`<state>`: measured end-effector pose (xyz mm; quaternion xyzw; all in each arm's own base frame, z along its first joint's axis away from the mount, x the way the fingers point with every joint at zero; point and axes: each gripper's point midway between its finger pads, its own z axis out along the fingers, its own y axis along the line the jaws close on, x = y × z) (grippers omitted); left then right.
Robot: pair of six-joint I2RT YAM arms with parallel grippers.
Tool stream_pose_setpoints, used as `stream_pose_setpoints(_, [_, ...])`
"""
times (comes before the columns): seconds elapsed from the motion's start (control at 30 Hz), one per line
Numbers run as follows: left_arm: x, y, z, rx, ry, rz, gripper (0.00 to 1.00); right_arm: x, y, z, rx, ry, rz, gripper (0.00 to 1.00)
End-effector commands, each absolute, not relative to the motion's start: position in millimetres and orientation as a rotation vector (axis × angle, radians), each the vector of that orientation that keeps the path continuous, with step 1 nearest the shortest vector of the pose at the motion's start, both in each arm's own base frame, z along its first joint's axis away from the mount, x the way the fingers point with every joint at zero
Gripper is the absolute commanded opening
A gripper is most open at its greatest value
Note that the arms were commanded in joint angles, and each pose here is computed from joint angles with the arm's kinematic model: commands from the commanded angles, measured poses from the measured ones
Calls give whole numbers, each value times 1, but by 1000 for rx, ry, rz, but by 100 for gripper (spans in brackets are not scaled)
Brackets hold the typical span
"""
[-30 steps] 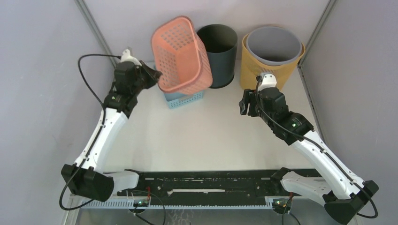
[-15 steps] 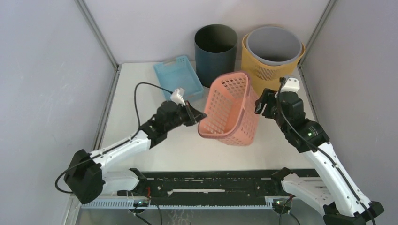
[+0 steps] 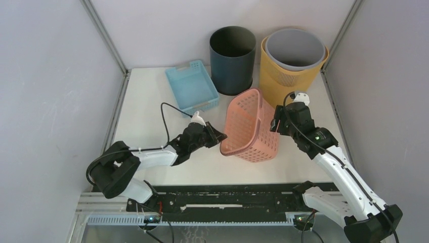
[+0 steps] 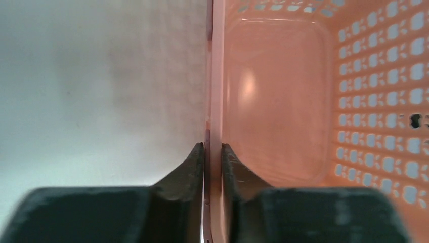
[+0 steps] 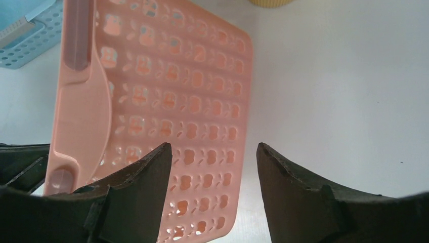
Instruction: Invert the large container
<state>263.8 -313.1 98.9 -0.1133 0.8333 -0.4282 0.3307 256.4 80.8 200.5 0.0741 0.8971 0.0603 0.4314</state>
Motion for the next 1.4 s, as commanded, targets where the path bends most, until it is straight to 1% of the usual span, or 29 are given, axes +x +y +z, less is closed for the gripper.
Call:
stream_pose_setpoints(0.0, [274,-310,107,-291,2160,-1052,29,268,87,213,212,2171,210,71])
stream_pose_setpoints(0.07, [270,-296,93,-252,2255,-904,38,269,87,210,210,2176,212,71])
stream_pose_setpoints(0.13, [269,-283,90,-211,2295,-787,41,270,87,207,211,2181,218,71])
stream_pose_setpoints(0.17, [269,-274,89,-206,2303,-727,44,271,87,206,210,2183,222,71])
stream_pose_setpoints(0.27, [267,-258,100,-182,2293,-645,46,272,87,203,208,2188,225,71])
stream_pose_setpoints(0.33, [266,-251,113,-165,2275,-618,49,272,88,201,203,2191,228,71])
stream_pose_setpoints(0.57, [268,-234,165,-100,2218,-527,51,271,90,204,191,2186,252,71])
stream_pose_setpoints(0.73, [273,-212,178,-128,2210,-414,52,268,93,206,183,2184,275,71])
stream_pose_setpoints(0.83, [278,-205,184,-182,2183,-460,53,267,95,207,177,2182,289,71])
stream_pose_setpoints(0.9, [280,-208,195,-211,2141,-545,57,266,96,208,174,2181,294,71])
stream_pose_setpoints(0.97, [283,-220,213,-212,2071,-701,61,266,97,208,167,2181,298,71])
stream_pose_setpoints(1.03, [284,-235,231,-189,2020,-835,63,265,99,207,161,2182,300,71])
stream_pose_setpoints(1.2, [289,-266,266,-136,1952,-1017,66,265,101,206,155,2184,305,71])
stream_pose_setpoints(1.27, [293,-277,266,-124,1965,-1051,67,265,102,205,153,2186,309,71])
stream_pose_setpoints(1.37, [302,-287,246,-121,2046,-1027,67,265,103,205,151,2187,313,72])
